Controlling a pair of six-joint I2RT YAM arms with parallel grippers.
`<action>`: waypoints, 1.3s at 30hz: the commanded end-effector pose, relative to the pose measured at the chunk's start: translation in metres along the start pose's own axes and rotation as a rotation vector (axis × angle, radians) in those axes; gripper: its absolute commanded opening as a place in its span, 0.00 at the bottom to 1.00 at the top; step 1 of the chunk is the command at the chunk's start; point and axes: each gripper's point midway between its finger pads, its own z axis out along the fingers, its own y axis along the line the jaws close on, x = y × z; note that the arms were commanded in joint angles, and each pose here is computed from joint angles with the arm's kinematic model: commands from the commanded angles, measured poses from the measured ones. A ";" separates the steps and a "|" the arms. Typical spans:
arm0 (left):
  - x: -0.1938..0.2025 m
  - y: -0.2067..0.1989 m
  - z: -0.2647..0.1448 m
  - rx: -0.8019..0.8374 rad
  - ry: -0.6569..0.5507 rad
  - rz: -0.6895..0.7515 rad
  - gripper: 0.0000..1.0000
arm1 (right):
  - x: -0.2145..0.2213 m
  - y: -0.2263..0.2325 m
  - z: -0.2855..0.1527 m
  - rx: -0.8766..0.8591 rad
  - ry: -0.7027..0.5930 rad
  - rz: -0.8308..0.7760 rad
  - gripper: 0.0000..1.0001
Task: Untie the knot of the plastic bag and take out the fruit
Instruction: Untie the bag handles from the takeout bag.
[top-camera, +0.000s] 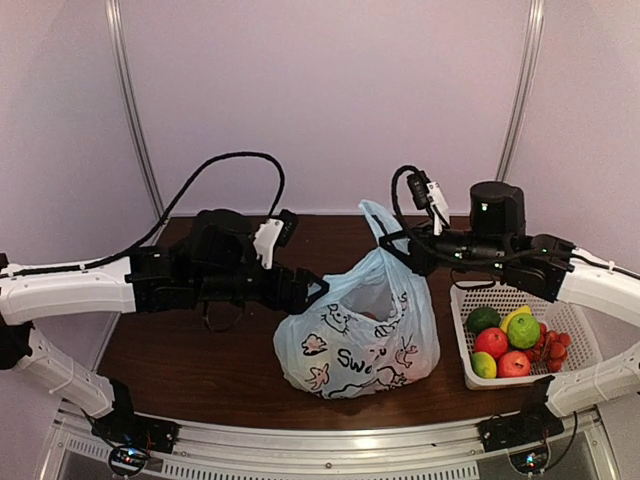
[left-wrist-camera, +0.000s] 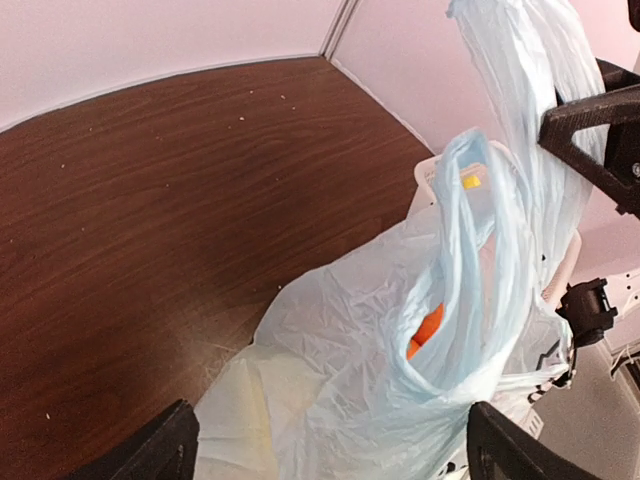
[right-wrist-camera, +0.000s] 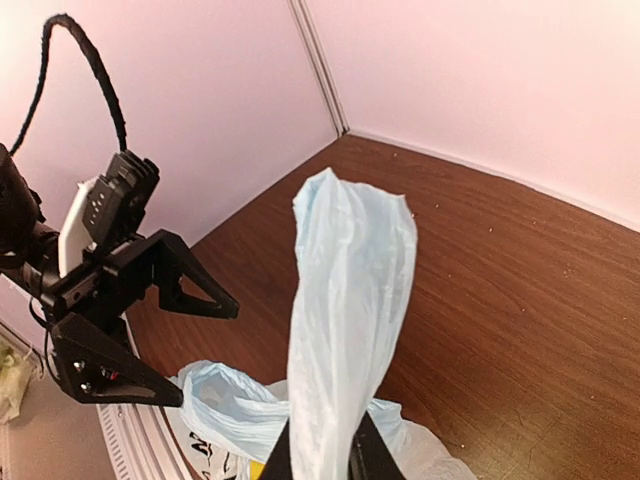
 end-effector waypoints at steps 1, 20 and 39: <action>-0.023 -0.025 0.014 0.077 -0.011 0.136 0.95 | 0.009 -0.024 -0.015 0.100 -0.096 0.085 0.13; -0.030 -0.090 0.083 0.150 0.068 0.346 0.94 | 0.033 -0.042 -0.043 0.170 -0.148 0.179 0.11; -0.052 -0.050 0.060 -0.075 0.019 0.319 0.08 | 0.018 -0.053 -0.057 0.278 -0.155 0.180 0.11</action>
